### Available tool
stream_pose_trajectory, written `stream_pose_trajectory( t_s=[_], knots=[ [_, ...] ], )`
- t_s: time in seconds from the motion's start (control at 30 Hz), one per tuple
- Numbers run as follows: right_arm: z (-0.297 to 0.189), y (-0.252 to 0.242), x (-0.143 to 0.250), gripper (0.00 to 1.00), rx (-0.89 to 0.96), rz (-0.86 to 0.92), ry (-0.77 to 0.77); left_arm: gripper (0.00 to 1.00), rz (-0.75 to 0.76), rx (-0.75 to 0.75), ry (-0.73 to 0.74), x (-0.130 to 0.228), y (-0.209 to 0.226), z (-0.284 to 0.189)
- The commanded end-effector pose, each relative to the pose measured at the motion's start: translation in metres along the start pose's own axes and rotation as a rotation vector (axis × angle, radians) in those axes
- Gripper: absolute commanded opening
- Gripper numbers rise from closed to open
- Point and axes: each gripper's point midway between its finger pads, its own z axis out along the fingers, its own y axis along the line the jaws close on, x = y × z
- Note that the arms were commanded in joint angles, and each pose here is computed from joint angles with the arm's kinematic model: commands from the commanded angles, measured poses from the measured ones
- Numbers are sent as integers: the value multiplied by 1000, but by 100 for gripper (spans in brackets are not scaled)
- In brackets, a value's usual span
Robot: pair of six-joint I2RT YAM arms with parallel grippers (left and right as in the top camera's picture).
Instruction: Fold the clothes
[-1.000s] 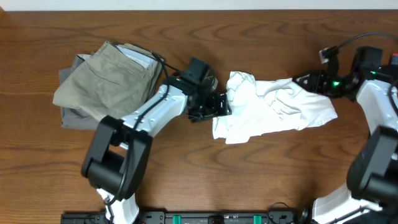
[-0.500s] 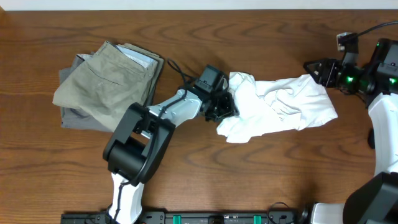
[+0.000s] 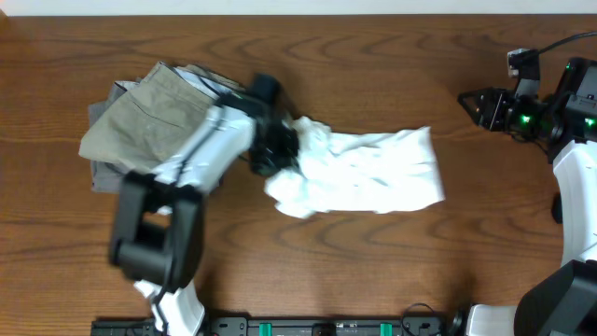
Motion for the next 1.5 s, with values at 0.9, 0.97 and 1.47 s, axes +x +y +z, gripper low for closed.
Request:
stream_pose_trajectory(
  t_s=[0.9, 0.97, 1.47],
  knots=[
    [-8, 4, -8, 38, 2, -3, -21, 39, 358, -697, -189, -54, 27, -23],
    [-8, 4, -8, 38, 2, -1, -19, 49, 365, -664, -165, -49, 22, -16],
    [-5, -1, -3, 43, 51, 1, 2, 57, 458, -232, -141, -12, -65, -38]
  ],
)
